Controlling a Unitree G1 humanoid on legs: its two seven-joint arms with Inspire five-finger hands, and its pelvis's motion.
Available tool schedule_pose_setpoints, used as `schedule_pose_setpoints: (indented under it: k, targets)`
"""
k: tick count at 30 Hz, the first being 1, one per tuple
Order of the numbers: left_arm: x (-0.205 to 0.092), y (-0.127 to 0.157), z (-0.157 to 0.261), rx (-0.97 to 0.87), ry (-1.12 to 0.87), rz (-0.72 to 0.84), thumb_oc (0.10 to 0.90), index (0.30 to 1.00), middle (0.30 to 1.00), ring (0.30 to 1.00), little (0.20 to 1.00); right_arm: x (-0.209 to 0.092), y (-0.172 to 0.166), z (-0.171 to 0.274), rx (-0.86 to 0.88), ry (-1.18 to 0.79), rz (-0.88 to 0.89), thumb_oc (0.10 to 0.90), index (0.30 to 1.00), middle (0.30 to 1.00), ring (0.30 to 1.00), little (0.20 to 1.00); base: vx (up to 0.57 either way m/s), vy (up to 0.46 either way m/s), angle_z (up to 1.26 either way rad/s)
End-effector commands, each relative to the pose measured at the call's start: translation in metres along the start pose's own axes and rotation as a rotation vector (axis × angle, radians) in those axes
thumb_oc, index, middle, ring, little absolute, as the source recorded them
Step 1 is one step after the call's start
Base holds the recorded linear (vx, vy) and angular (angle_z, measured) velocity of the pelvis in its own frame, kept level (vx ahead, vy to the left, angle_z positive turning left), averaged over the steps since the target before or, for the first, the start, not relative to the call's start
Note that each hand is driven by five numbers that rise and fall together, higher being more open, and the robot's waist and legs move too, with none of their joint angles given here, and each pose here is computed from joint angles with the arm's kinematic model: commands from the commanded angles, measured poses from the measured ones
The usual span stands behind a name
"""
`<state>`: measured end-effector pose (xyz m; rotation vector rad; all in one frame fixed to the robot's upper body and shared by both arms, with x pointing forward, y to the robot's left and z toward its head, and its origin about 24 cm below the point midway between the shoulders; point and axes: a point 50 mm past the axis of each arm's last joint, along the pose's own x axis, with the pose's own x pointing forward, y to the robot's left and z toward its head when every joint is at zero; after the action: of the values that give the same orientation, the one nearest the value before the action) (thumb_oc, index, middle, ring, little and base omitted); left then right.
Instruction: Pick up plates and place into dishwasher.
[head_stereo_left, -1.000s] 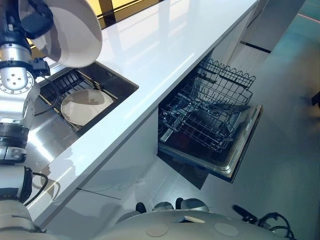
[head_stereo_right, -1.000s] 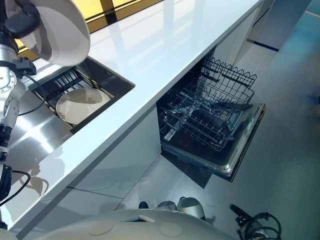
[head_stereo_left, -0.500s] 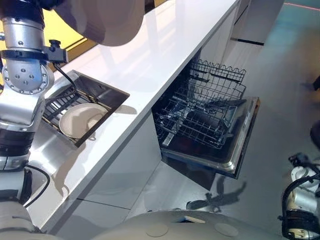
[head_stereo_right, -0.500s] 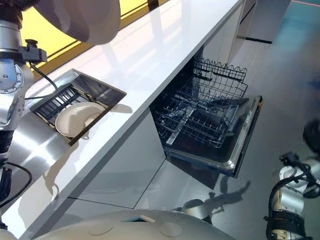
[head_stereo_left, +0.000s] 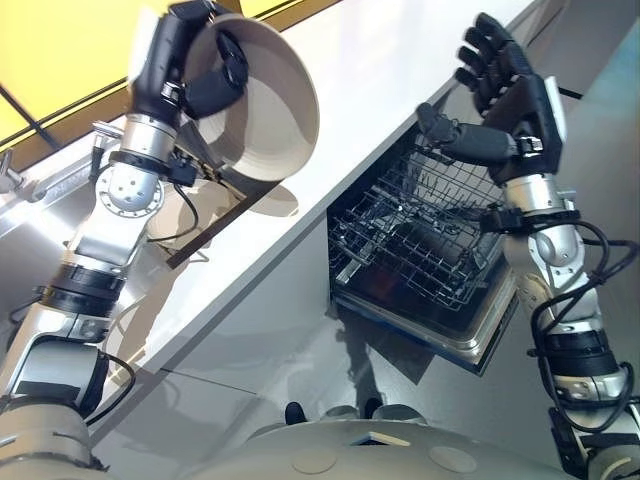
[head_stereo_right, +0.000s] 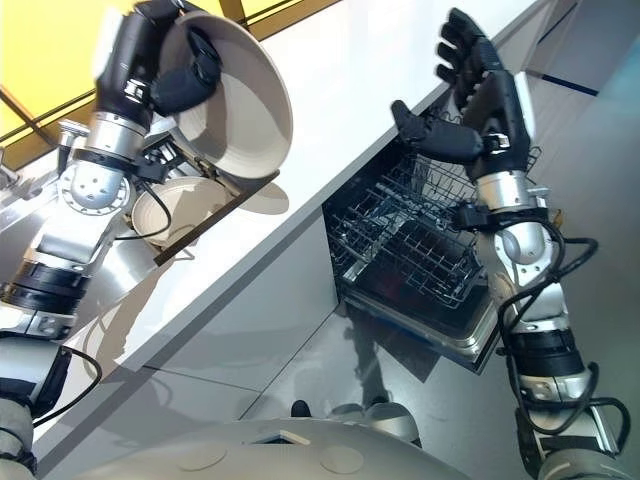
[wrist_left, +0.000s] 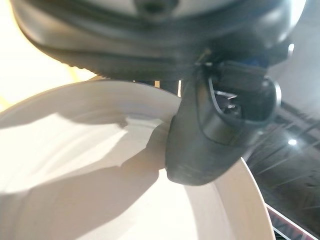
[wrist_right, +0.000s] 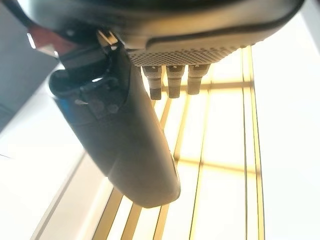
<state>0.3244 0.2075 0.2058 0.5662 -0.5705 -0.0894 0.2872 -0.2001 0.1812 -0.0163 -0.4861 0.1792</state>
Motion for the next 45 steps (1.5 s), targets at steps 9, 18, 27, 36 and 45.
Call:
schedule_pose_setpoints:
  k: [9,18,27,36,45]
  targets:
    - [0.029,-0.004,0.027,0.133,-0.184,0.104,0.1,0.3,0.3,0.3,0.2,0.038,0.057,0.057,0.547,-0.19,0.302,0.8,0.9,0.9,0.9,0.9,0.01,-0.027,0.06]
    - [0.038,-0.009,0.017,0.253,-0.138,0.116,0.1,0.3,0.3,0.3,0.2,0.038,0.102,0.04,0.814,0.026,0.521,0.8,0.9,0.9,0.9,0.9,0.01,-0.023,0.03]
    - [0.047,-0.01,0.026,0.254,-0.172,0.168,0.1,0.3,0.3,0.3,0.2,0.036,0.127,0.027,0.844,0.136,0.566,0.8,0.9,0.9,0.9,0.9,0.0,-0.017,0.06]
    - [0.053,-0.014,0.065,0.227,-0.346,0.178,0.1,0.3,0.3,0.3,0.2,0.043,0.128,0.027,0.685,0.108,0.481,0.8,0.9,0.9,0.9,0.9,-0.01,-0.003,0.04]
    - [0.052,-0.023,0.096,0.208,-0.44,0.131,0.1,0.3,0.3,0.3,0.2,0.05,0.12,0.049,0.553,-0.086,0.413,0.8,0.9,0.9,0.9,0.9,0.0,-0.003,0.04]
